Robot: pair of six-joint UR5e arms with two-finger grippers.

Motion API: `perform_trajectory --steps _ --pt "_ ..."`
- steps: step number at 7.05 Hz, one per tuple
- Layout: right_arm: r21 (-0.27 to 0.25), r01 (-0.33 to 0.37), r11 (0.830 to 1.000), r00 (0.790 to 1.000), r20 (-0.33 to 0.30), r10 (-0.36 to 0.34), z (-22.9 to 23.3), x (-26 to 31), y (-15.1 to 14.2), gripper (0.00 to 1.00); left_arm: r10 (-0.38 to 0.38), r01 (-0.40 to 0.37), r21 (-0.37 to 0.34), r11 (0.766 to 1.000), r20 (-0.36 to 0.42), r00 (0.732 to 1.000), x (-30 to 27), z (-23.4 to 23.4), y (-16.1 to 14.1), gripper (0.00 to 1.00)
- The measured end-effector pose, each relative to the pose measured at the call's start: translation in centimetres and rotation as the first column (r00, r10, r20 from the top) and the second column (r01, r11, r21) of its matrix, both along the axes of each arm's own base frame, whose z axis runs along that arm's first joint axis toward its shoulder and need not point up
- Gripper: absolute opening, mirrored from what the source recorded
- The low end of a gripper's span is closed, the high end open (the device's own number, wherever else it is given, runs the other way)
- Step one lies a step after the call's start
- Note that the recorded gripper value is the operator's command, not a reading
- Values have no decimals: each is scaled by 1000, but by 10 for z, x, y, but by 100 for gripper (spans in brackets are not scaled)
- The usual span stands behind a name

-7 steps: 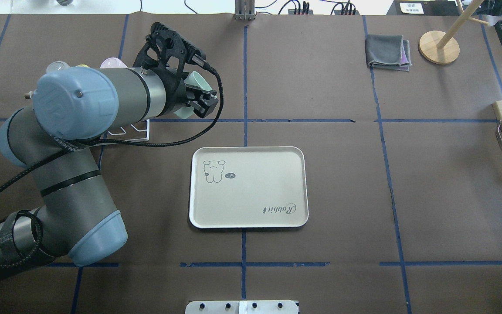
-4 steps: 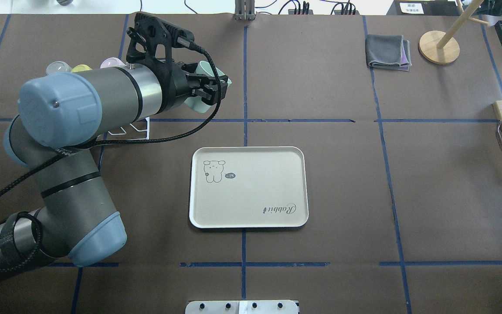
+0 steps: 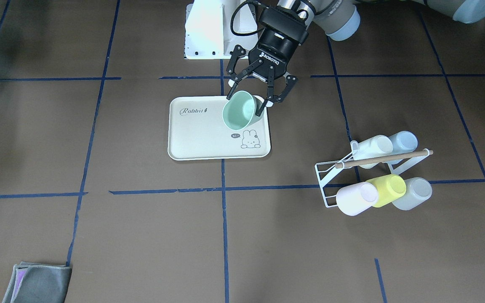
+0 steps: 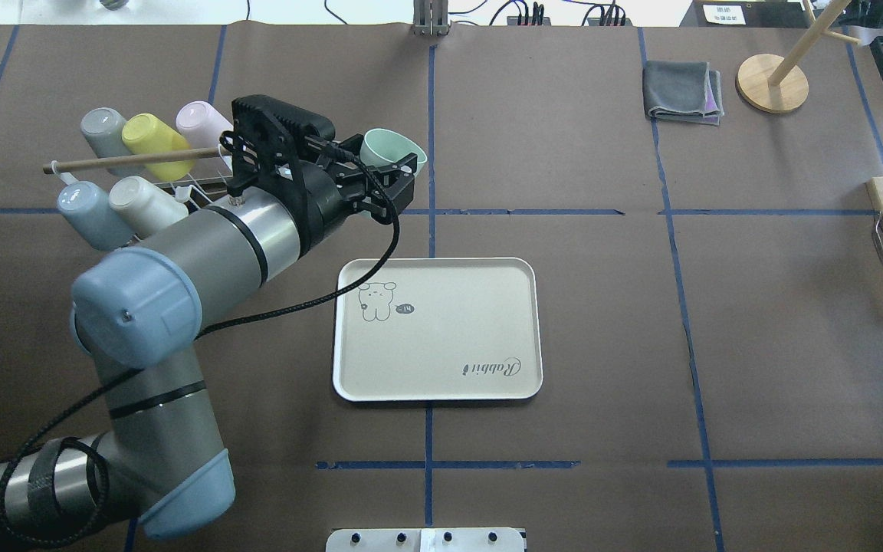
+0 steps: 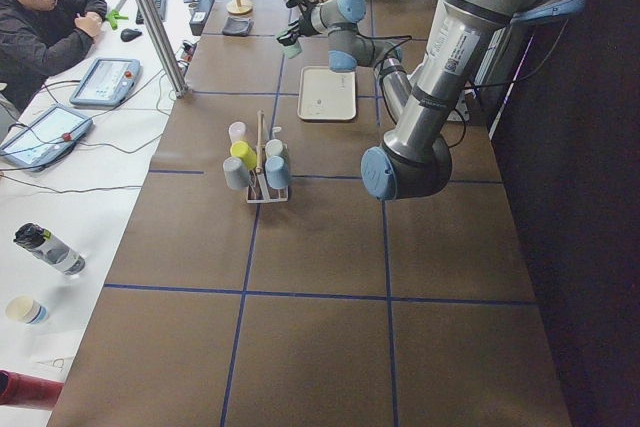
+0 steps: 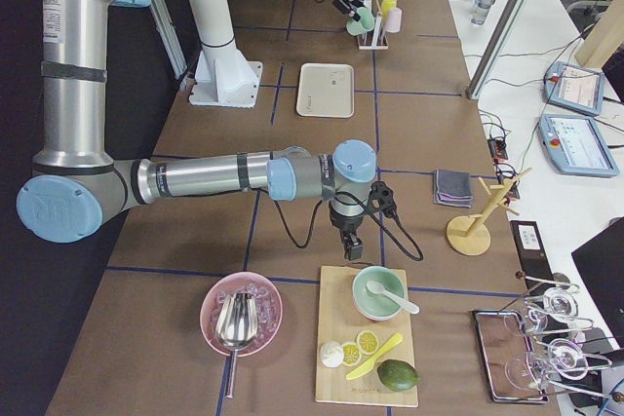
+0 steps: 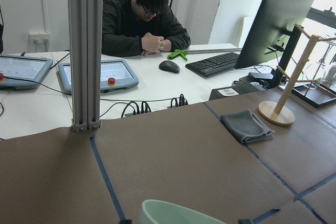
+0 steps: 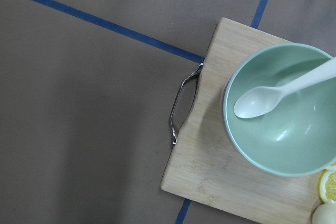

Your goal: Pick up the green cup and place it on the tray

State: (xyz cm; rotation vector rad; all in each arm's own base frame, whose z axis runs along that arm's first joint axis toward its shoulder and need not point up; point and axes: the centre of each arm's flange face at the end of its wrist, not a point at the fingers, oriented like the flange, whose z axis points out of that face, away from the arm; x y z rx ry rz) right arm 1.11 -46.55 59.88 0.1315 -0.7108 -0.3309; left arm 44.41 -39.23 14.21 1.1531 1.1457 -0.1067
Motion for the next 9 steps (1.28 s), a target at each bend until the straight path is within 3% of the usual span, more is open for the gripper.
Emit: perform_trajectory --steps 1,3,5,9 --pt "-1 0 1000 1000 -1 0 1 0 0 99 -42 42 2 999 -53 998 20 9 15 71" --pt "-3 0 1000 1000 -1 0 2 0 1 99 -152 143 -64 988 -186 971 61 43 35 71" --pt "-4 0 1000 1000 -1 0 2 0 1 99 -224 208 -102 973 -192 955 89 75 41 71" --pt "-4 -1 1000 1000 -1 1 2 0 2 99 -229 216 -103 971 -138 964 114 98 42 70"
